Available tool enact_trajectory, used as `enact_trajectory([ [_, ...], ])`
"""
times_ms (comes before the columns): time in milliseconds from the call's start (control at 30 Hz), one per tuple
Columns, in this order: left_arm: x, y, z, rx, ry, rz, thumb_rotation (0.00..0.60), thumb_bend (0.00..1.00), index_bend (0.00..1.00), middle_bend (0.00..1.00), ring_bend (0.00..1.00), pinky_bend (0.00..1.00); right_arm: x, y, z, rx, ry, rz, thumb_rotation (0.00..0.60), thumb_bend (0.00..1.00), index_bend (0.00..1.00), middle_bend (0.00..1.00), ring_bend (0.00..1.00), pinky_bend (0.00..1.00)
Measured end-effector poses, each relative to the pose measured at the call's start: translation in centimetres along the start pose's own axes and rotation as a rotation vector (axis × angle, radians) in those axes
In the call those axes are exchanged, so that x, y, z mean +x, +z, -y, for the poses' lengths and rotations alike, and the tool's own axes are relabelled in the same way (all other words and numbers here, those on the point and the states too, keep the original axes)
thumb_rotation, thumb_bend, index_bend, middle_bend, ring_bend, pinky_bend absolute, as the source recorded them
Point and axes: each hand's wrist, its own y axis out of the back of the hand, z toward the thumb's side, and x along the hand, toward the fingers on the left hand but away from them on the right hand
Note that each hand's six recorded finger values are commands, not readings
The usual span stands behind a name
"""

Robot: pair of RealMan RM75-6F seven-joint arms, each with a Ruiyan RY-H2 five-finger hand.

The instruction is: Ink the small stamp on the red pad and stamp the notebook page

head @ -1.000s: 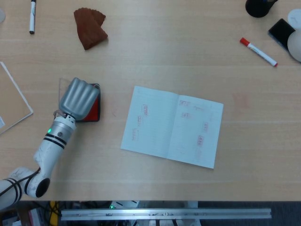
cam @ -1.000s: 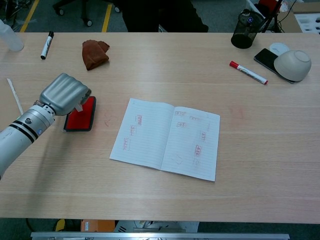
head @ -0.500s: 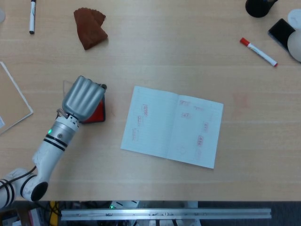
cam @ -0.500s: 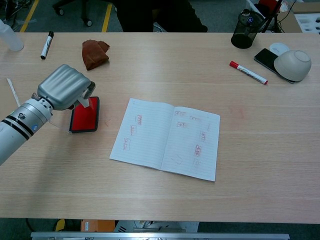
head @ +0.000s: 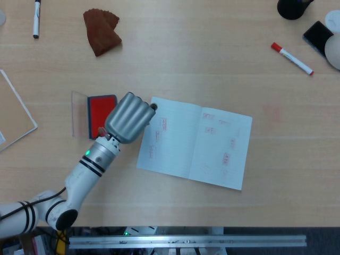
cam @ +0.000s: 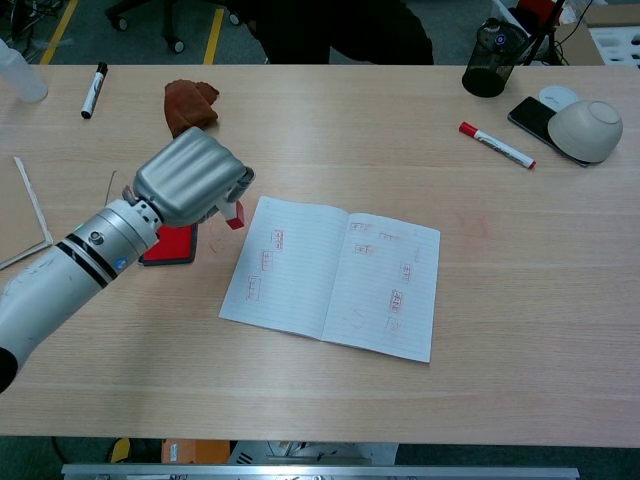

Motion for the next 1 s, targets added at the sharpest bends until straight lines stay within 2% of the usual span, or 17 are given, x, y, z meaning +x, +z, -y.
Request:
enact_trajectory([
  [167,1.4,1.3,0.4,0.023,-0.012,0.005,0.600,0.26,0.59,0.99,1.00,1.00,-0.1,-0.1,0.2,-0.001,0.006,0.000,0.600,0.30,0.11,0.18,0.09,0.15],
  [633,3.9,2.5,1.6,0.040,-0.037,-0.010,0.600,0.26,0.59,0.99,1.00,1.00,-0.7,0.2,0.3,0.007,0.015,-0.003,0.600,0.30,0.11,0.18,0.09,0.15],
  [1000,5.8,4.5,1.8,0.045,-0.026,0.000,0.600,0.26,0.59,0.99,1.00,1.00,-0.7,-0.2,0.1,0.013,0.018,0.017,0.600,0.30,0.11,0.18,0.09,0.15],
])
